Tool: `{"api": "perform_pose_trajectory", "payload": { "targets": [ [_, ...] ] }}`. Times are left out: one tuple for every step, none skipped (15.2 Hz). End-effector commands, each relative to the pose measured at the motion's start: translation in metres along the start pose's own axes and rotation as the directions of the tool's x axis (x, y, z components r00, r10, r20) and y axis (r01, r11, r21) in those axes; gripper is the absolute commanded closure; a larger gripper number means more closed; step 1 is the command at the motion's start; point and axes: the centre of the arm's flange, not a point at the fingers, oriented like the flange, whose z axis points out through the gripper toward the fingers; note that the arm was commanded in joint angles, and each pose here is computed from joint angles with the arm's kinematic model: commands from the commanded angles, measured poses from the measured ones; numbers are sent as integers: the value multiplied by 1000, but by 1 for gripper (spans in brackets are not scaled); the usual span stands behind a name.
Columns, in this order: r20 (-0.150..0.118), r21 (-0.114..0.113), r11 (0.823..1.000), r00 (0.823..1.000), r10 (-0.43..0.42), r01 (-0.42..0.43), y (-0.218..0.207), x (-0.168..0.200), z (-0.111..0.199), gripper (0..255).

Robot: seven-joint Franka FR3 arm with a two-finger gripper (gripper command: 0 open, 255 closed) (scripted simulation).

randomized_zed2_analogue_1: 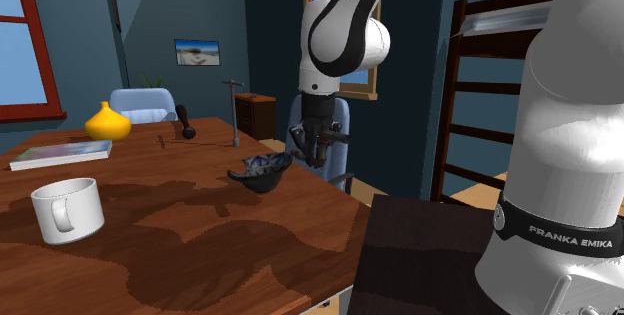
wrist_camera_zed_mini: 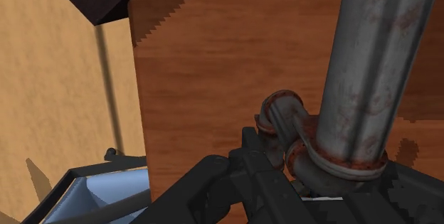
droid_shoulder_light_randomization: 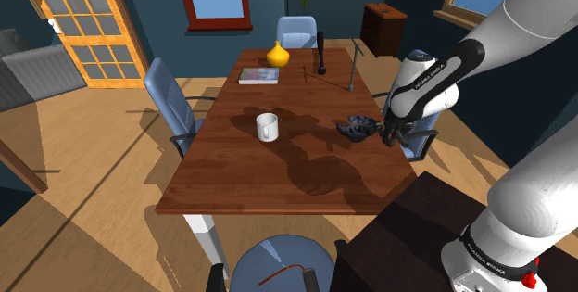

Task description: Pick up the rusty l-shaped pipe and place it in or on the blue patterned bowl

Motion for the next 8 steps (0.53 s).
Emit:
{"api": "perform_pose_trajectory", "payload": {
  "targets": [
    [0, 0, 1000, 1000, 0, 0, 0, 1, -12, 255],
    [0, 0, 1000, 1000, 0, 0, 0, 2, -17, 255],
    [0, 0, 1000, 1000, 0, 0, 0, 3, -22, 255],
    [0, 0, 1000, 1000, 0, 0, 1, 3, -28, 255],
    [0, 0, 1000, 1000, 0, 0, 1, 4, -33, 255],
    [0, 0, 1000, 1000, 0, 0, 1, 4, -38, 255],
    [0, 0, 1000, 1000, 0, 0, 1, 5, -42, 255],
    [0, 0, 1000, 1000, 0, 0, -4, 17, -38, 255]
  ]
}}
